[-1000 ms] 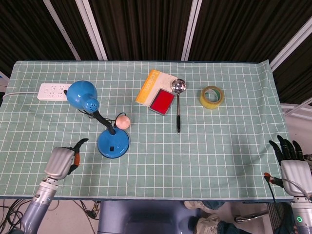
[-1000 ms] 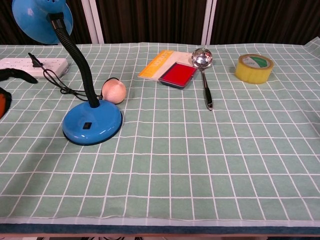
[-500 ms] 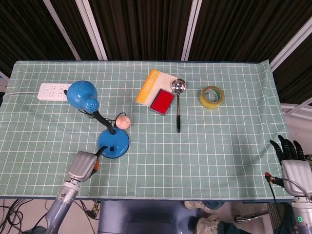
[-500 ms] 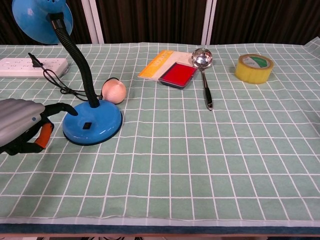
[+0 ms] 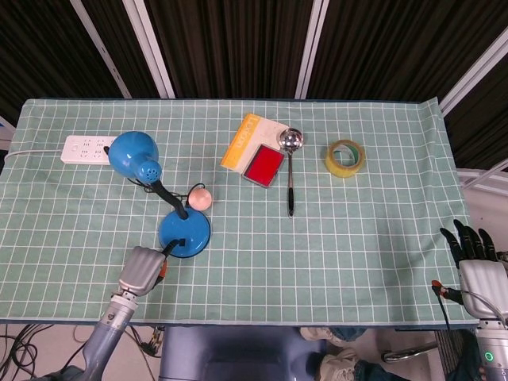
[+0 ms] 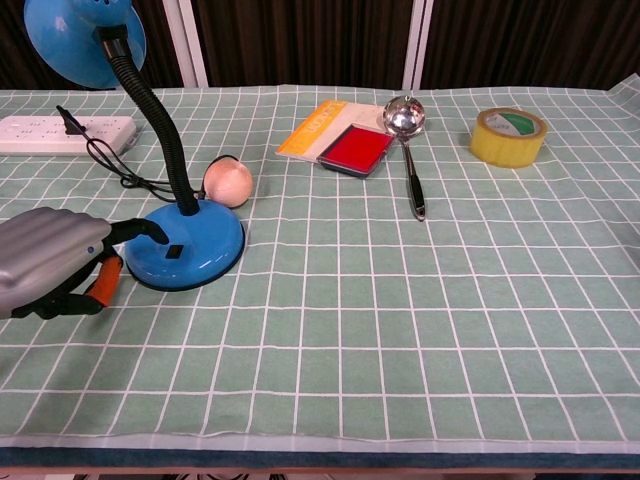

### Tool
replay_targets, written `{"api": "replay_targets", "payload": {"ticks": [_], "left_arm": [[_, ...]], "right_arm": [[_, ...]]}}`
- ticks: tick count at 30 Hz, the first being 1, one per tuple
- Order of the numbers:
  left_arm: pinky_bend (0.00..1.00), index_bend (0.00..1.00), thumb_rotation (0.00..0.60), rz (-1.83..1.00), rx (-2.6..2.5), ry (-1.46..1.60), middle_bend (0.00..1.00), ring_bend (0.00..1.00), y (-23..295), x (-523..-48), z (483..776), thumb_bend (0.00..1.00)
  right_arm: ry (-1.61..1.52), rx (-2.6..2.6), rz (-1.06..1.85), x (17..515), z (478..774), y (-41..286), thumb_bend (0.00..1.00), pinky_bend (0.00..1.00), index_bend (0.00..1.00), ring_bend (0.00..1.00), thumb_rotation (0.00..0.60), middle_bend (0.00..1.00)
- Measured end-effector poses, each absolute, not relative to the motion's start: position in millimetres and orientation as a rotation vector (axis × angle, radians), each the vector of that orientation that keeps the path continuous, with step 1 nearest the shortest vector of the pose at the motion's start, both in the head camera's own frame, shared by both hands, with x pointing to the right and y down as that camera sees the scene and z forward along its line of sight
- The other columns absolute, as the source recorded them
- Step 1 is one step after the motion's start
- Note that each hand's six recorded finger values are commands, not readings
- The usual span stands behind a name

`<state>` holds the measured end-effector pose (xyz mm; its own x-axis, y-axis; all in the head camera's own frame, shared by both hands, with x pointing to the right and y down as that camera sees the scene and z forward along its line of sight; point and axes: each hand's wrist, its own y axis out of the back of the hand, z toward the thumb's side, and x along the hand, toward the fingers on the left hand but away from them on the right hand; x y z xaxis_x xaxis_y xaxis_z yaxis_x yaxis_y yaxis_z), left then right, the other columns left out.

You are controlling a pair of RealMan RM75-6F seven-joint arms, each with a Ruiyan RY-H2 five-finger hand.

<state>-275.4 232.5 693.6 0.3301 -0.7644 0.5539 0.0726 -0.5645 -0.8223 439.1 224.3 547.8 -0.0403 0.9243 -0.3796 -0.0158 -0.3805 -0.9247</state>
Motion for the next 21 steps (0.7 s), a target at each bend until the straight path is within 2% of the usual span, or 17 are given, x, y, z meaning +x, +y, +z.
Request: {"api": "replay_targets", "payload": {"ticks": [21], "left_arm": [[0.8,0.26,0.6,-1.354,-1.792,0.565,0.77,0.76,237.7,-273.4,701.0,0.83]], "right_arm": [[-1.01,-1.451,1.53,438.8,547.9,224.2,0.17,0.0,0.13,0.08,0.6,0.04]]}}
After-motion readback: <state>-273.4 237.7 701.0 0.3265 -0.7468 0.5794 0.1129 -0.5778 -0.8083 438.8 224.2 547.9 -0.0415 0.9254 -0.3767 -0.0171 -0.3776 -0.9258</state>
